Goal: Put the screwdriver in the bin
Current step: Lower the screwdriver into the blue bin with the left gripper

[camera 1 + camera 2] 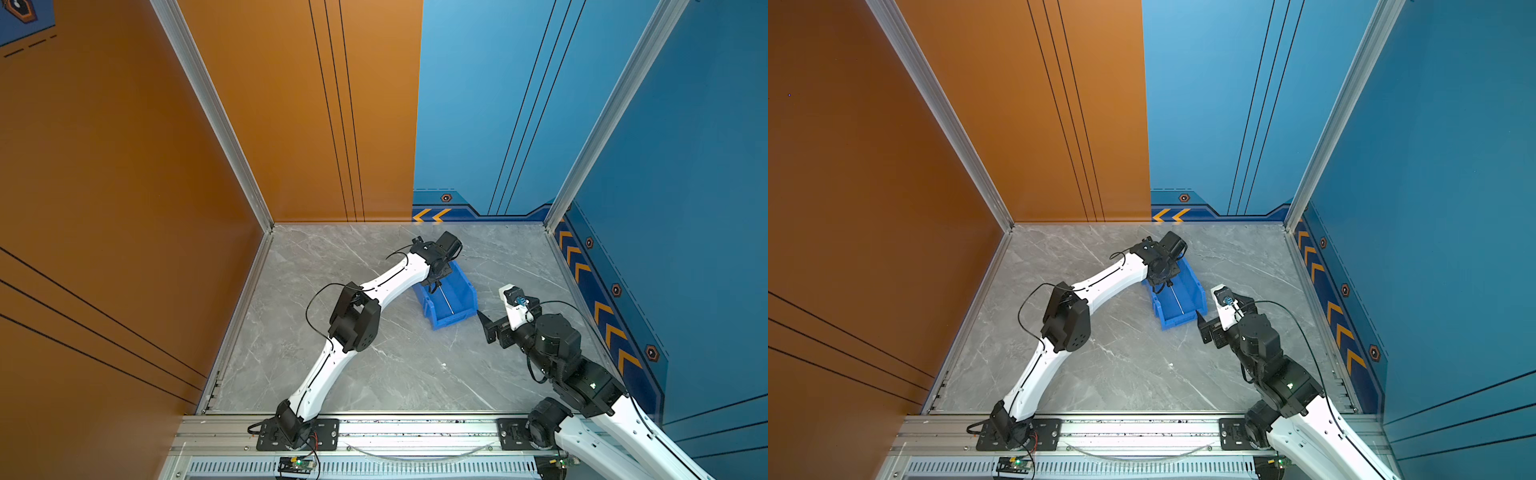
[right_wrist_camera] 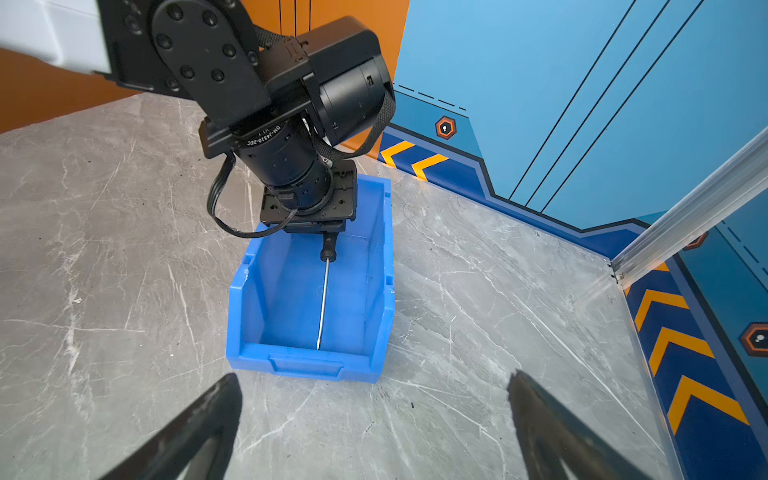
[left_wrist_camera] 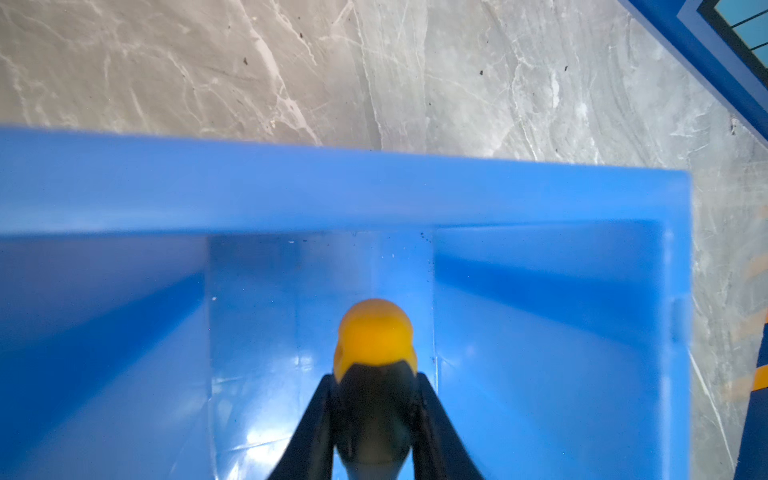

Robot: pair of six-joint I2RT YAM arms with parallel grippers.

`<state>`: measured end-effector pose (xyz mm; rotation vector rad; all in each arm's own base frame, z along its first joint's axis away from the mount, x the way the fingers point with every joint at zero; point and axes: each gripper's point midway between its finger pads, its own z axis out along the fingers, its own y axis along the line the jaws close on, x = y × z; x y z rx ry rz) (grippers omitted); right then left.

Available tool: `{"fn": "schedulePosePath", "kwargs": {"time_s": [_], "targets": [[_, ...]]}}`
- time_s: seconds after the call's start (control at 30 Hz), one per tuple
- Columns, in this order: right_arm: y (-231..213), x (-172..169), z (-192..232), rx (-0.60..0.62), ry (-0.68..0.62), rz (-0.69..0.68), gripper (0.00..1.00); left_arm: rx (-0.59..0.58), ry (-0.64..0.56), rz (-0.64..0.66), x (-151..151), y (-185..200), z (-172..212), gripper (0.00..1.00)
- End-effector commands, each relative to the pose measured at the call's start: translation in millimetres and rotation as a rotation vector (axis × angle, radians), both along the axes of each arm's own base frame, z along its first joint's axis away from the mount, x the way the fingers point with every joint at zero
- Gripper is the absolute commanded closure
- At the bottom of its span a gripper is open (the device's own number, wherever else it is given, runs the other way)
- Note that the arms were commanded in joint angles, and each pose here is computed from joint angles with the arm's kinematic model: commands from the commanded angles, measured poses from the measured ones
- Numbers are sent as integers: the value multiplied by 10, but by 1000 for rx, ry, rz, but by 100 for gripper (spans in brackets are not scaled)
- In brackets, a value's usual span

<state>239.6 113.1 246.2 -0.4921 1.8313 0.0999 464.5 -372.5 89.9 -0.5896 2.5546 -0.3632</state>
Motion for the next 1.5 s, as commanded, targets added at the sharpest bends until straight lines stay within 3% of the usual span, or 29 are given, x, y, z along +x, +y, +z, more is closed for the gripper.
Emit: {"fn": "schedulePosePath", "kwargs": {"time_s": [0.0, 0.63, 0.83, 1.13, 1.47], "targets": [[-49, 20, 6, -9, -21, -26, 0, 11, 50, 12, 16, 58, -205, 84], [-81, 20, 19, -13, -31, -41, 0, 54, 85, 17, -35, 93, -430, 78], [-89, 22, 22, -12, -32, -44, 0, 62, 85, 14, -40, 98, -446, 73], [-96, 24, 31, -13, -37, -49, 0, 68, 57, -7, -10, 81, -339, 58], [-109, 21, 44, -13, -44, -53, 0, 84, -24, -42, 49, 86, 19, 56]]}}
